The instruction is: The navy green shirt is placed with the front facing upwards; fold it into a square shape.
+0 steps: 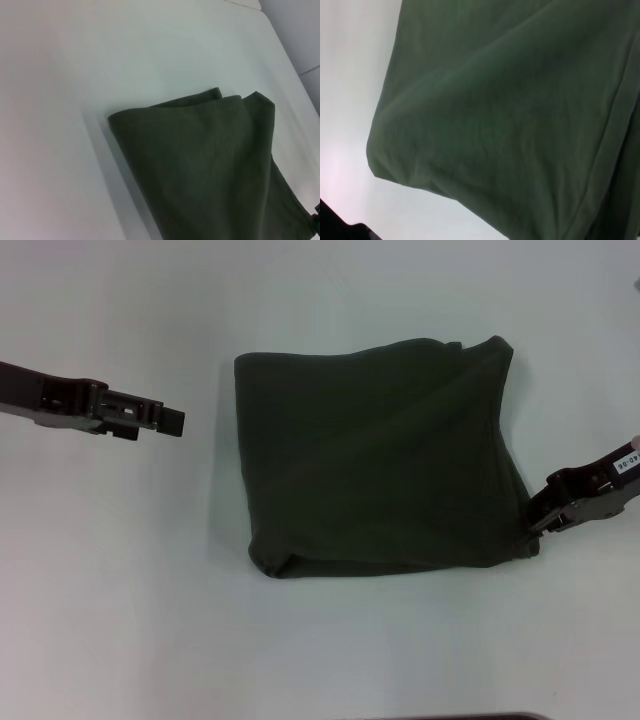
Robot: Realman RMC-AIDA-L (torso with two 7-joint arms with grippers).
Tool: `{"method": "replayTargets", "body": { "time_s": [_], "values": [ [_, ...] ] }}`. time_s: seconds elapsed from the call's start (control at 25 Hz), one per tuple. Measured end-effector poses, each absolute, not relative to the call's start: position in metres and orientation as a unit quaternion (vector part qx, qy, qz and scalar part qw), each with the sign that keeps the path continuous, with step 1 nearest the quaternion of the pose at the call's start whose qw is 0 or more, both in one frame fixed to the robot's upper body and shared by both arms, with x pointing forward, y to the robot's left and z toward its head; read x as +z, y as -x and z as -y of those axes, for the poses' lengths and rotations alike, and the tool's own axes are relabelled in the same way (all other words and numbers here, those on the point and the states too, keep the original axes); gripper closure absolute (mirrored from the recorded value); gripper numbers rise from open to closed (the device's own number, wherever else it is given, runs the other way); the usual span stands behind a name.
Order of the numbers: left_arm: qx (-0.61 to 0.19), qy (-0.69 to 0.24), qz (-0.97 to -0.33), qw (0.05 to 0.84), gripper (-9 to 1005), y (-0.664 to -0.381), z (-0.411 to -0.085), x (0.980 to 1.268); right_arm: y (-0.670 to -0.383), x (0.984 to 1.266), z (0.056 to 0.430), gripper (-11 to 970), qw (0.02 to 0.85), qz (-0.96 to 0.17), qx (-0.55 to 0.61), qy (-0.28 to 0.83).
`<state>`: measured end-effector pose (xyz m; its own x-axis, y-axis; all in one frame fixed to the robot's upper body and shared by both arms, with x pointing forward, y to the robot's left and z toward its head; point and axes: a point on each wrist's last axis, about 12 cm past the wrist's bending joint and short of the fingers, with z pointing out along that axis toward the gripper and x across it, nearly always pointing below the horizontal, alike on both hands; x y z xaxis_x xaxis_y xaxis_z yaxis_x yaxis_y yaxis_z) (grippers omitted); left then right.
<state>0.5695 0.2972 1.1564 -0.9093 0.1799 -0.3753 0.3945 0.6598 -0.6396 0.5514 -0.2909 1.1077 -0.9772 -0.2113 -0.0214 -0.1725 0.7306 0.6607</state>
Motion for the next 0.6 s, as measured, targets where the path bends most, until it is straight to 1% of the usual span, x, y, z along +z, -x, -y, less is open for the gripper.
{"method": "replayTargets", "body": {
  "time_s": [0.04, 0.44, 0.6],
  "values": [
    [-0.38, -0.159, -0.9, 0.141, 93, -0.5694, -0.2975, 1.1563, -0.5514, 1.1078, 0.2908, 718, 0.028, 0.93, -0.352, -0.103],
    [-0.38, -0.158, -0.901, 0.141, 93, -0.569, -0.2986, 1.156, -0.5515, 1.1074, 0.2885, 939, 0.036, 0.931, -0.348, -0.11],
    [-0.38, -0.158, -0.901, 0.141, 93, -0.5689, -0.2985, 1.1558, -0.5492, 1.1089, 0.2905, 952, 0.046, 0.93, -0.346, -0.112]
  ]
}}
